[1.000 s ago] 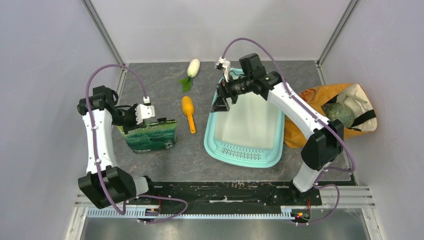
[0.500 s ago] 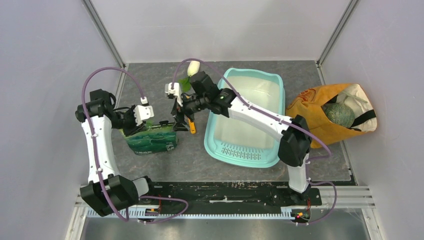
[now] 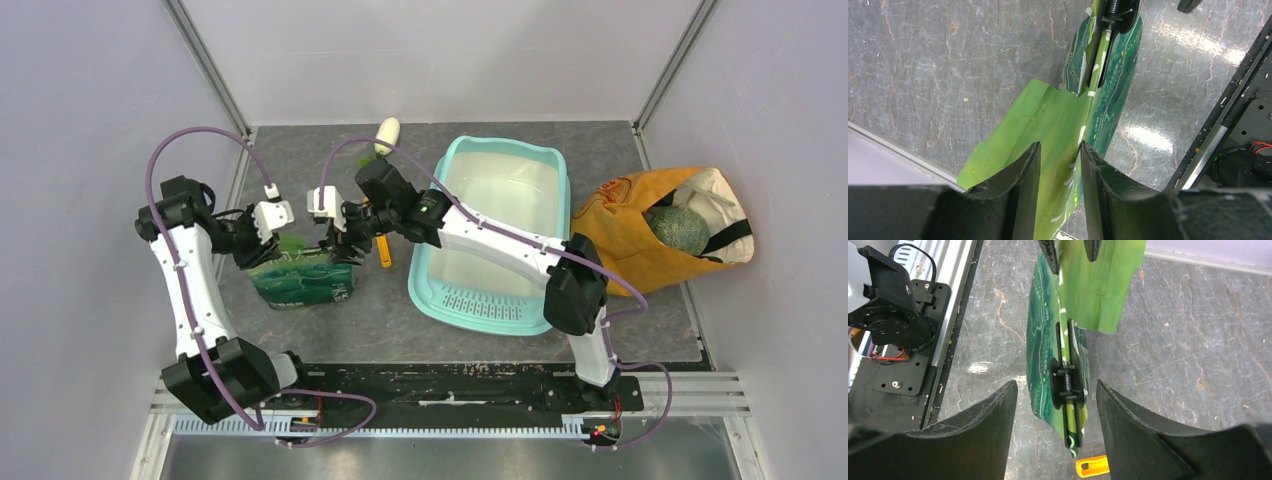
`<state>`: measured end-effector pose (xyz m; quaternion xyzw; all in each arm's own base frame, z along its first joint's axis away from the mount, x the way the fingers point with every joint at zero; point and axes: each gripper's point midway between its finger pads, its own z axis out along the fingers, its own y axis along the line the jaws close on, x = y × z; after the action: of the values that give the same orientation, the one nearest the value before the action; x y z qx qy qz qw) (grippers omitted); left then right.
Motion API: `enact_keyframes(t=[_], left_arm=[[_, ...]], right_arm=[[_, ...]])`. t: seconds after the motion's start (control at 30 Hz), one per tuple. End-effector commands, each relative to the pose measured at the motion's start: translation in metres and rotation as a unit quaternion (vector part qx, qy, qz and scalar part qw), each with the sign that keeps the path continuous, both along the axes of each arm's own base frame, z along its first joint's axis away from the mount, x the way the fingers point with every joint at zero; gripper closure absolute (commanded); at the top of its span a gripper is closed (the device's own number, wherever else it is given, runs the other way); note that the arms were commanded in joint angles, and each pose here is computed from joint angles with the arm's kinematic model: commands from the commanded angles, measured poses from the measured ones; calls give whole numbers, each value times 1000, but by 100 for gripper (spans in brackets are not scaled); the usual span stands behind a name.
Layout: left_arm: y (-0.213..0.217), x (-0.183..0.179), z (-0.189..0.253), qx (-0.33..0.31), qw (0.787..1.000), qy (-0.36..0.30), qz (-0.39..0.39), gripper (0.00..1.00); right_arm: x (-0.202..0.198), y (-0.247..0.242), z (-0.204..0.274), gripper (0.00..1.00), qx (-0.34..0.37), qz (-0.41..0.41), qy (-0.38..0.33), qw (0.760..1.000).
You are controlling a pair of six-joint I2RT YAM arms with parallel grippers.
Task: Fill the litter box with clean litter
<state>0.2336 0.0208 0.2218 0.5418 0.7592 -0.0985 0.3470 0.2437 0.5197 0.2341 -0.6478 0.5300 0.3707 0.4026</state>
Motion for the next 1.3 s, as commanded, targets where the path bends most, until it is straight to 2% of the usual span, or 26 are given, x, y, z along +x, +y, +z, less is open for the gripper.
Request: enact_keyframes(t=[0.0,0.3,0.4,0.67,0.97,1.27], left_arm=[[-3,2,10,-15,1000,-12,2,59],[-1,4,10,-16,1000,-15,0,60],[0,4,10,-16,1000,-15,-1,60],[2,5,7,-14,1000,-11,-1,60],[5,8,3,-11,1000,-9,3,62],[4,12,6,-20,1000,-12,4,61]], right_arm=[[2,17,21,36,27,-1,-65,997],[7,15,16,63,17,-8,-78,997],[9,13,14,70,15,-13,-82,996],[17,14,51,99,46,-37,-104,993],[-1,13,90,100,88,-11,-85,992],[11,-15,131,100,114,-37,-76,990]])
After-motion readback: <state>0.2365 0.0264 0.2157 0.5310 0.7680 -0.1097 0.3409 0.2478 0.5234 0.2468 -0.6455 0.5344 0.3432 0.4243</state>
